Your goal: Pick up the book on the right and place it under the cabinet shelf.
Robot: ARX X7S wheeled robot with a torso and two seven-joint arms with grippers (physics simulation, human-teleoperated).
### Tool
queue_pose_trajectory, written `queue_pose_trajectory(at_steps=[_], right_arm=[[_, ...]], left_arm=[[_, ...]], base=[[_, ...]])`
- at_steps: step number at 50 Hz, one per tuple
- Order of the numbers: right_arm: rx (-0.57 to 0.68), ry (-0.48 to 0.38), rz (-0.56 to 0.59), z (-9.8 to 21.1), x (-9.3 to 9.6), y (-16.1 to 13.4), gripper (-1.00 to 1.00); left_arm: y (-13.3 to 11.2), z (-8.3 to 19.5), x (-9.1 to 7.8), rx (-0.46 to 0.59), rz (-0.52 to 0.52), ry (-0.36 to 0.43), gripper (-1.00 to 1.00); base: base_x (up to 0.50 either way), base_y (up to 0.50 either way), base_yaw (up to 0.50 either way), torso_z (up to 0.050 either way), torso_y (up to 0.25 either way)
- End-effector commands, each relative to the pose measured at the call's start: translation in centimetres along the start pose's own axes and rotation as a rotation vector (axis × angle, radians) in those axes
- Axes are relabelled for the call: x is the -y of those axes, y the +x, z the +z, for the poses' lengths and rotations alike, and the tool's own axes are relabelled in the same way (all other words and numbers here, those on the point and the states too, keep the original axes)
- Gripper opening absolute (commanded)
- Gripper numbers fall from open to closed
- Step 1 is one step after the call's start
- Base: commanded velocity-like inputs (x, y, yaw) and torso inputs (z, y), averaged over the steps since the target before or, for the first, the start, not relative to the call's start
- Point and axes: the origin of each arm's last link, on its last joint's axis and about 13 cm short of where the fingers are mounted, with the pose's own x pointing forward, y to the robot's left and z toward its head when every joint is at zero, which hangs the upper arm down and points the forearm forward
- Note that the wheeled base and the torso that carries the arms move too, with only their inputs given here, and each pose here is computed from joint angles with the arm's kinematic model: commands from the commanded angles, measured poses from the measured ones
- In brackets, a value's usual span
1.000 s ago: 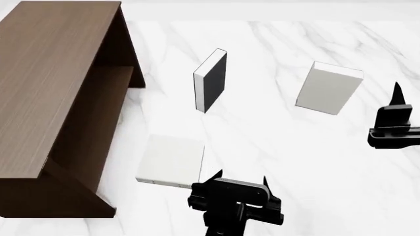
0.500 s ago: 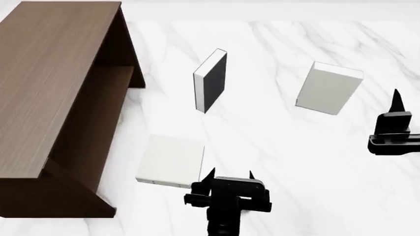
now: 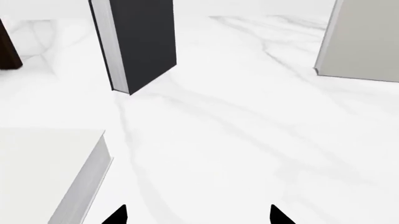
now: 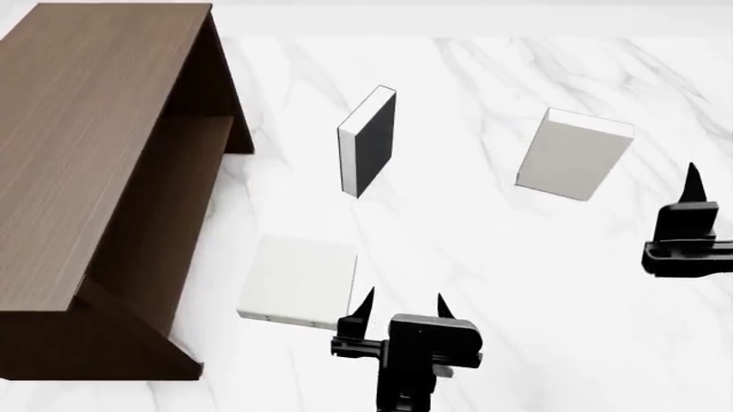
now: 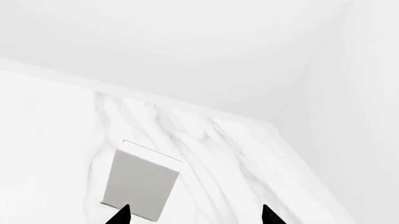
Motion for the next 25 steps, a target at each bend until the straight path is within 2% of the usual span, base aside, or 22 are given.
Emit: queue_pose_trajectory(at_steps=[1,12,25], right_arm=[[-0.008,-0.001,-0.001,-0.1,0.0,-0.1,1.0],[-0.016,-0.007,0.009,-0.1,0.0,-0.2,1.0],[-0.02,0.008,0.035,-0.2,-0.1,-0.2,1.0]], left_arm=[[2.2,-0.5,-1.5,-0.118,0.0,-0.065,1.0],[3.3,-0.2,-2.2,-0.106,0.045,-0.056,1.0],[4.8,-0.2,-3.4,-0.051,0.251,-0.041,1.0]], base=[[0.01,0.0,0.0,0.0,-0.012],[0.01,0.0,0.0,-0.004,-0.007],[0.0,0.0,0.0,-0.002,-0.005]])
